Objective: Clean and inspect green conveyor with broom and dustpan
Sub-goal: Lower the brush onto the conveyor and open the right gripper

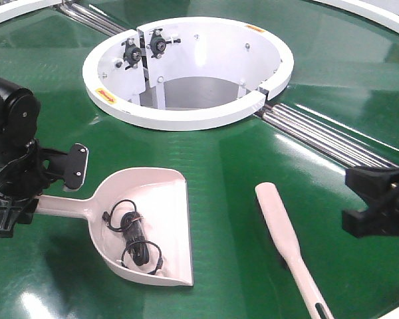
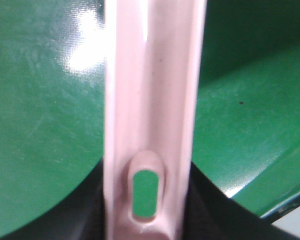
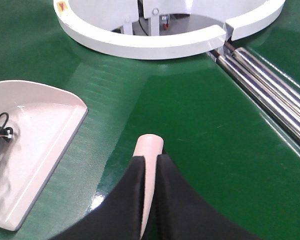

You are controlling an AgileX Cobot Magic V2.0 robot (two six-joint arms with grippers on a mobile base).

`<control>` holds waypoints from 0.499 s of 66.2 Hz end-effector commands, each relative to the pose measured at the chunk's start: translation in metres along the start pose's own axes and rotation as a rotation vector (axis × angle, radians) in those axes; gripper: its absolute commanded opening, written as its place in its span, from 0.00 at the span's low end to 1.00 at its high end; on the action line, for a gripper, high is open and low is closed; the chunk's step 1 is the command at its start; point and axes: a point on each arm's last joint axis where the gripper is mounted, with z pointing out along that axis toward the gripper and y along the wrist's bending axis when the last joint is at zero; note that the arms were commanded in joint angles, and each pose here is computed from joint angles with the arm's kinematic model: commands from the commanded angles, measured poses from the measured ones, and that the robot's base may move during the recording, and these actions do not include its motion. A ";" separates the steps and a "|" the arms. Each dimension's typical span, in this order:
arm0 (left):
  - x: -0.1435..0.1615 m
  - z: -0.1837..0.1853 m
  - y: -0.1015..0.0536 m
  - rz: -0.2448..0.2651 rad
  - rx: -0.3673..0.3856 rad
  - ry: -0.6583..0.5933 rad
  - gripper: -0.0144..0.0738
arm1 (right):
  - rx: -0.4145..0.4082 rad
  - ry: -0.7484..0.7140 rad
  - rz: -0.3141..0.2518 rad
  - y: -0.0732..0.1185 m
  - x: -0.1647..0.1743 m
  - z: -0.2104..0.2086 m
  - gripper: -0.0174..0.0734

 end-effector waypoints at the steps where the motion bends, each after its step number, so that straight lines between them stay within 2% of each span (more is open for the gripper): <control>1: 0.001 -0.019 0.000 -0.013 -0.057 -0.032 0.14 | 0.015 -0.141 0.000 0.000 -0.010 -0.018 0.18; 17: 0.001 -0.019 0.000 -0.013 -0.057 -0.032 0.14 | 0.015 -0.207 -0.004 0.001 -0.011 -0.036 0.18; 33: 0.001 -0.019 0.000 -0.013 -0.057 -0.032 0.14 | 0.015 -0.210 -0.003 0.001 -0.011 -0.037 0.18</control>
